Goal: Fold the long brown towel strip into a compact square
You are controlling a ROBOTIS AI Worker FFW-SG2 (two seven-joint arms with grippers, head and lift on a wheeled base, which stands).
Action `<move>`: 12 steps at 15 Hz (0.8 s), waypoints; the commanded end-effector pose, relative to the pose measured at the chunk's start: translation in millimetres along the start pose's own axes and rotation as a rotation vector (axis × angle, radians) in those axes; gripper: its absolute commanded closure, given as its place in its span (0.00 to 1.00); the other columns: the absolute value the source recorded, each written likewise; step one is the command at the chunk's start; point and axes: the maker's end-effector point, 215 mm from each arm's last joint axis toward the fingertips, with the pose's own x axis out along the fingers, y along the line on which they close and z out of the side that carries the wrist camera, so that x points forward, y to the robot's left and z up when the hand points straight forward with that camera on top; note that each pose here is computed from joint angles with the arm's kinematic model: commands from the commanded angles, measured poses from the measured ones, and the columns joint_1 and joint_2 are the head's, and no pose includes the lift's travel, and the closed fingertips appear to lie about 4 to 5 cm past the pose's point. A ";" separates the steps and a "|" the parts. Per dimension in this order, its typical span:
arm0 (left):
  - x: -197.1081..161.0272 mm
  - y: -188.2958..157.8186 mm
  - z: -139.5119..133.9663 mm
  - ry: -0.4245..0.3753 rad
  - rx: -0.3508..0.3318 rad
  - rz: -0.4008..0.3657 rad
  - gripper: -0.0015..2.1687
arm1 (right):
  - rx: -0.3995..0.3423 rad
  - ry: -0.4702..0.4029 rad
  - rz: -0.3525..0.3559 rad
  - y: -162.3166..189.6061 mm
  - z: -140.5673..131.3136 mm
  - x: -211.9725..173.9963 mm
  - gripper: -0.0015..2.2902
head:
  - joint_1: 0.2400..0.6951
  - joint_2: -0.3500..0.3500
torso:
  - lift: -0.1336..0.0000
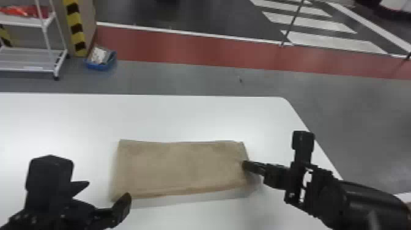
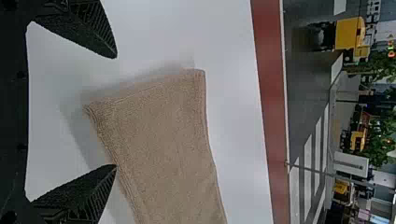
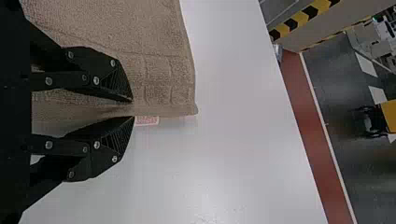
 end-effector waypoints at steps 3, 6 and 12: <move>-0.1 -0.3 -0.3 0.001 0.001 -0.001 0.03 | 0.015 -0.001 0.024 3.8 0.1 -1.7 0.41 | 1.00 0.13 | 0.07; -0.7 0.1 1.2 -0.002 0.001 0.000 0.03 | 0.023 -0.004 0.044 8.1 1.0 -2.1 0.41 | 1.00 0.14 | 0.07; -5.8 5.5 8.1 -0.017 -0.023 -0.014 0.04 | 0.049 -0.060 0.117 28.2 20.6 -21.8 0.46 | 1.00 0.15 | 0.07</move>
